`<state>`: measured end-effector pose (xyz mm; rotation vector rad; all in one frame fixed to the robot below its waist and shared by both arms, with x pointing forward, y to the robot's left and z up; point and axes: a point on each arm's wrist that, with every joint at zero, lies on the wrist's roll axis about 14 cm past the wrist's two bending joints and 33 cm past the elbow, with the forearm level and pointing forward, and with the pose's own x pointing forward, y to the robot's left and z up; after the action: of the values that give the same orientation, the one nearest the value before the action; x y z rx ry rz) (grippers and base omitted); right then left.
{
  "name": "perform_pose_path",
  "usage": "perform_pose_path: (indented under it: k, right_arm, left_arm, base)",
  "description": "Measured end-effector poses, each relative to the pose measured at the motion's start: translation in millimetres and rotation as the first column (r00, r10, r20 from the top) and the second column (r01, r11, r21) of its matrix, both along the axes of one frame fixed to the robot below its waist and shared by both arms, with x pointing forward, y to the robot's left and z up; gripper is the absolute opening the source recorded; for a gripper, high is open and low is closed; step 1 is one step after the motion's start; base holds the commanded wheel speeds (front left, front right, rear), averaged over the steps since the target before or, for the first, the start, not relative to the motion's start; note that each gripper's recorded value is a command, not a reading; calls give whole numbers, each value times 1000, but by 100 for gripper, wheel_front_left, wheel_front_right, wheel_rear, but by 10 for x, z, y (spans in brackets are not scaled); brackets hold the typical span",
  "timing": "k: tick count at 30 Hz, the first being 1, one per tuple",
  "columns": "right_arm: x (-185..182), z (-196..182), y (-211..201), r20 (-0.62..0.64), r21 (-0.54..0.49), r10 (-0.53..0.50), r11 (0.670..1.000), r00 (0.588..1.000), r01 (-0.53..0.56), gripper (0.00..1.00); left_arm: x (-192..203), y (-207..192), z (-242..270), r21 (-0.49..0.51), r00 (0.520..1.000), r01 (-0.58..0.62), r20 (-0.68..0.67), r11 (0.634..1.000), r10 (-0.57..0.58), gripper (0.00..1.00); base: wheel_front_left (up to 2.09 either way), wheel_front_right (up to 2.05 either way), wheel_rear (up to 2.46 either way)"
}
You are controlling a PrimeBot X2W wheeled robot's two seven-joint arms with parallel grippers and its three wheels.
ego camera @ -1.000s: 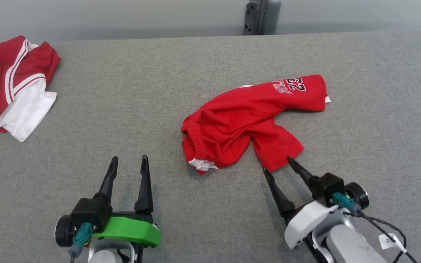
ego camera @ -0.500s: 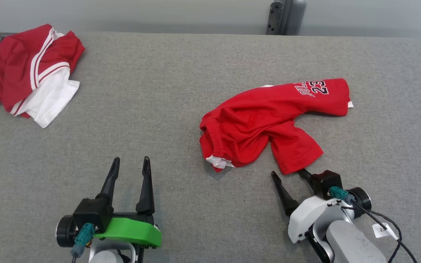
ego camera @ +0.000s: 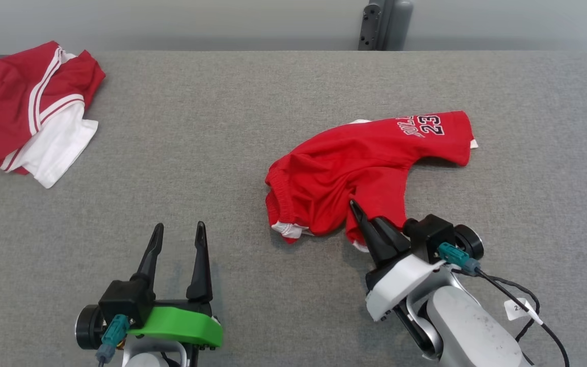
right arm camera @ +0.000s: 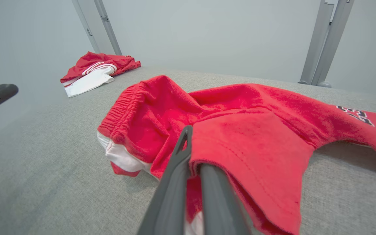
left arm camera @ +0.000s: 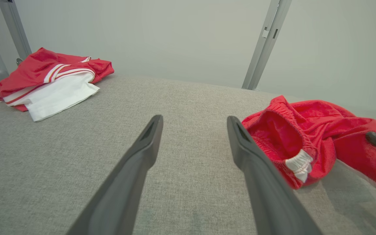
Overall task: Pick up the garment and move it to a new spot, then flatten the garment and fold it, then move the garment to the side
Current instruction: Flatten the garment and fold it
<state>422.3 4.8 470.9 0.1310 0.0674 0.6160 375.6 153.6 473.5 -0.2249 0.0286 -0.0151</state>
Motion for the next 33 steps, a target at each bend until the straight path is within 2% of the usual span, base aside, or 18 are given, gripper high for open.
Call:
perform_pose_path:
  k: [8, 13, 16, 19, 26, 31, 32, 33]
  right_arm:
    - [-168, 740, -3, 191, 113, 19, 993, 981, -41, 0]
    - [-192, 1085, -87, 242, 157, -6, 987, 970, -33, 0]
    - [37, 842, -389, 137, 122, -93, 990, 986, 77, 0]
    - [269, 558, -632, 45, 78, -166, 984, 985, 162, 0]
    - [719, 29, -1126, -110, -8, -307, 951, 945, 308, 0]
    - [896, -265, -1255, -192, -57, -342, 940, 920, 338, 0]
    - [916, -320, -1272, -201, -66, -347, 938, 916, 341, 20]
    - [931, -368, -1295, -210, -78, -351, 936, 912, 343, 48]
  left_arm:
    - [46, -225, 31, -13, 998, 63, 11, 998, -62, 100]
    - [51, -285, 76, -17, 996, 80, 25, 997, -80, 100]
    - [52, -293, 66, -18, 996, 83, 22, 996, -82, 100]
    - [66, -258, 57, -17, 997, 73, 19, 997, -72, 100]
    - [83, -109, 0, -9, 1000, 31, 2, 999, -31, 100]
    - [89, -12, -64, -4, 1000, 4, -18, 1000, -4, 100]
    - [93, 6, -75, -3, 1000, -1, -21, 1000, 1, 100]
    - [95, 20, -86, -2, 1000, -5, -24, 1000, 5, 100]
  base:
    - [0, 0, 0]
    - [0, 0, 0]
    - [0, 0, 0]
    - [0, 0, 0]
    - [0, 0, 0]
    - [0, 0, 0]
    - [0, 0, 0]
    - [0, 0, 0]
